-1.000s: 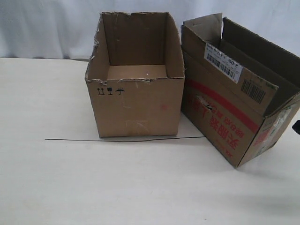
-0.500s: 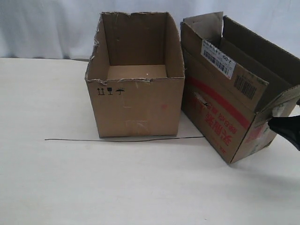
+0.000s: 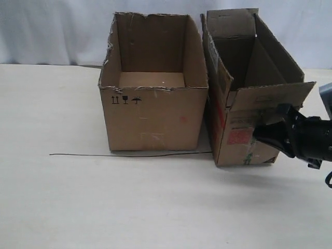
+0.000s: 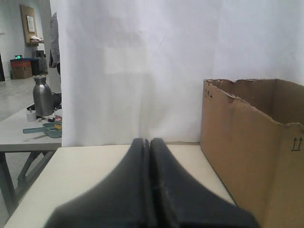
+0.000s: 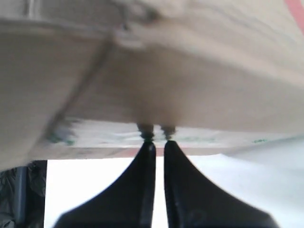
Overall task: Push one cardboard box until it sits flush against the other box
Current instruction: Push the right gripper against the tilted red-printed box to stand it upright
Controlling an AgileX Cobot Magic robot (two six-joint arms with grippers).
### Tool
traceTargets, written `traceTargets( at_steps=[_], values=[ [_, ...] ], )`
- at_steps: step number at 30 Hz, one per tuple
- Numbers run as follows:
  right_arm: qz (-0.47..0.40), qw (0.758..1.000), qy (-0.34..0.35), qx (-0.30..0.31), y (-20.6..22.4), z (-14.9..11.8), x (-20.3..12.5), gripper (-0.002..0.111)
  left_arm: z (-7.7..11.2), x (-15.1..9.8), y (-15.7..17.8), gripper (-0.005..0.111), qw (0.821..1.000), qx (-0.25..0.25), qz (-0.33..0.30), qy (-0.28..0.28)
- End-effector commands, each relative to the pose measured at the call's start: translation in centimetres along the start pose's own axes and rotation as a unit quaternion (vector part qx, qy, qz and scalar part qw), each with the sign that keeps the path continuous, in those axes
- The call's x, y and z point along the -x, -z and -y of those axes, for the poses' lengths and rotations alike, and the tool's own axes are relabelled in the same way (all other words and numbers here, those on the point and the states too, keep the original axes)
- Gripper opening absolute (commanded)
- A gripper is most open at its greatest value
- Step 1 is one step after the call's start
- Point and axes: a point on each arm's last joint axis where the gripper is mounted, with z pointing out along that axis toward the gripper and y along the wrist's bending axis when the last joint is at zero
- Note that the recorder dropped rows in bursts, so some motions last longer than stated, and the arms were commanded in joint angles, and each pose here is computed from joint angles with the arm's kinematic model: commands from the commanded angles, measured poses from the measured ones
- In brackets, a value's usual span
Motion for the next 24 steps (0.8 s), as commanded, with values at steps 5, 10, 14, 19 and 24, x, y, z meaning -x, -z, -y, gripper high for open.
traceTargets(
  at_steps=[5,10,14,19,24],
  values=[
    [0.017,1.0,0.001,0.004,-0.8,-0.7,2.3,0.005,0.0,0.0,0.0,0.0,1.0,0.0,0.005,0.001],
    [0.001,1.0,-0.009,0.009,-1.9,-0.2,2.6,0.005,0.0,0.0,0.0,0.0,1.0,0.0,0.005,0.001],
    [-0.008,1.0,-0.015,0.018,-2.6,0.1,2.9,0.005,0.0,0.0,0.0,0.0,1.0,0.0,0.005,0.003],
    [-0.007,0.999,-0.008,0.031,-2.7,-0.2,3.4,0.005,0.0,0.0,0.0,0.0,1.0,0.0,0.005,0.003],
    [-0.053,0.993,0.01,0.103,-1.1,-2.8,2.6,0.005,0.0,0.0,0.0,0.0,1.0,0.0,0.005,0.003]
  ],
)
